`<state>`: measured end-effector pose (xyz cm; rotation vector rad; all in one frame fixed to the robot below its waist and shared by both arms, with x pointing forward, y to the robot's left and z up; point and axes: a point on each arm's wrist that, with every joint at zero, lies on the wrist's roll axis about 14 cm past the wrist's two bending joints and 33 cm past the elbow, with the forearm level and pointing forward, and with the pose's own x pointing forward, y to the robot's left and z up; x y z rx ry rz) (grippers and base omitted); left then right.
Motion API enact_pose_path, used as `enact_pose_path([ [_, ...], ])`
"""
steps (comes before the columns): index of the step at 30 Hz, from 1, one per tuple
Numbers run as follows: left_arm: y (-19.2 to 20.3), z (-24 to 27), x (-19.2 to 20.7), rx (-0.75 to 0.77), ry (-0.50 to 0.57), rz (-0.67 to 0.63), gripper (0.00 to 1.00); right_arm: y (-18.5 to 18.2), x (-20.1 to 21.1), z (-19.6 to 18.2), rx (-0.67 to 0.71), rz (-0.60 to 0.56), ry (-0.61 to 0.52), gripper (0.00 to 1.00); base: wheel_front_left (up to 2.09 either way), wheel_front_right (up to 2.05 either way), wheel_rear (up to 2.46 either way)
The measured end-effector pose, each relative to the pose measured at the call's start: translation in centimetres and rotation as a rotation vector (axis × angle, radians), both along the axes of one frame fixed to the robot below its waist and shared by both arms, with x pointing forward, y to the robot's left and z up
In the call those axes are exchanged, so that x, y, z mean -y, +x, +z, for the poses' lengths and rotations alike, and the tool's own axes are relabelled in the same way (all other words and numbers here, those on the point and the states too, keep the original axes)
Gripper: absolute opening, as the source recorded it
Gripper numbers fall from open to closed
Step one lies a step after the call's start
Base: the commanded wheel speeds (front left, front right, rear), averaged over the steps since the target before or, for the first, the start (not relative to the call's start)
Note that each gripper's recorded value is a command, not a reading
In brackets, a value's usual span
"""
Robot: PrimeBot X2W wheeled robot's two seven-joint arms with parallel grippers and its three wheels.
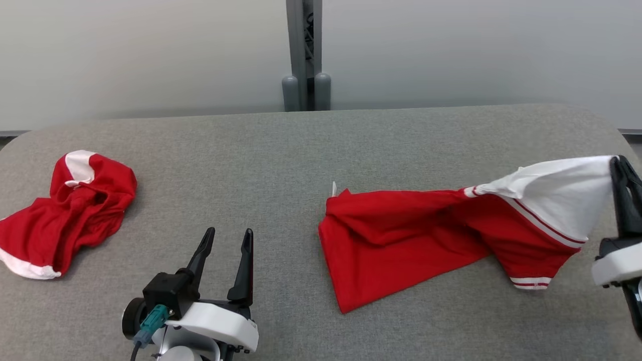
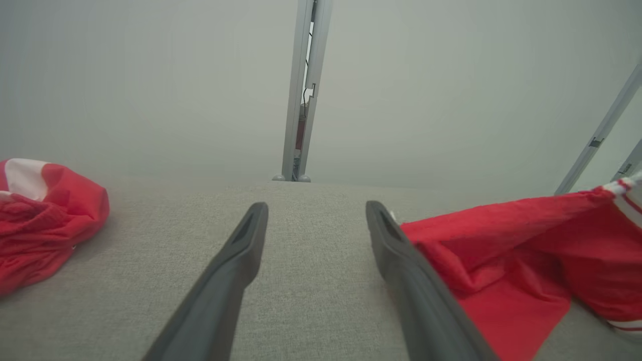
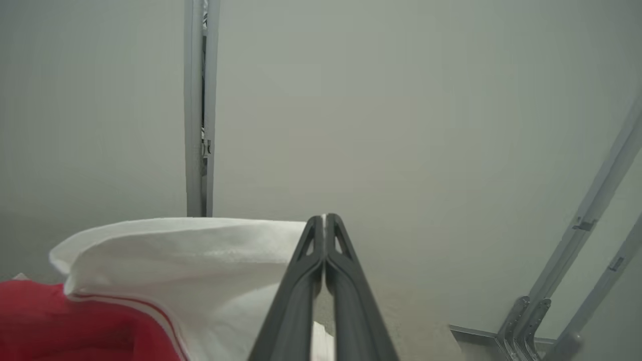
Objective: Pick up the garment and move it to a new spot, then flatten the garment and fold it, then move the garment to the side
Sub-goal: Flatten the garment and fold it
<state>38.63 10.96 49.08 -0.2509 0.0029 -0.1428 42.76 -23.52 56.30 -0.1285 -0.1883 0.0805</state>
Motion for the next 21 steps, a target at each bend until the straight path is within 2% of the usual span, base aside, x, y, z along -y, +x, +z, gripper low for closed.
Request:
enact_pose_path([
  [10,0.4,-0.1,1.8,0.0,0.006,-0.057,1.0,-4.4,8.3,-5.1,-0.145,-0.253,0.028,0.0,0.0,0.0,0.0],
  [16,0.5,-0.3,2.1,-0.003,0.012,-0.067,1.0,-6.2,10.9,-7.6,-0.224,-0.348,0.035,0.0,0.0,0.0,0.0],
  [20,0.5,-0.4,2.1,-0.007,0.013,-0.07,1.0,-7.8,11.4,-11.7,-0.364,-0.379,0.044,0.0,0.0,0.0,0.0],
  [21,0.6,-0.5,2.1,-0.008,0.012,-0.072,1.0,-8.1,10.7,-13.4,-0.417,-0.37,0.056,0.48,0.0,0.0,0.0],
])
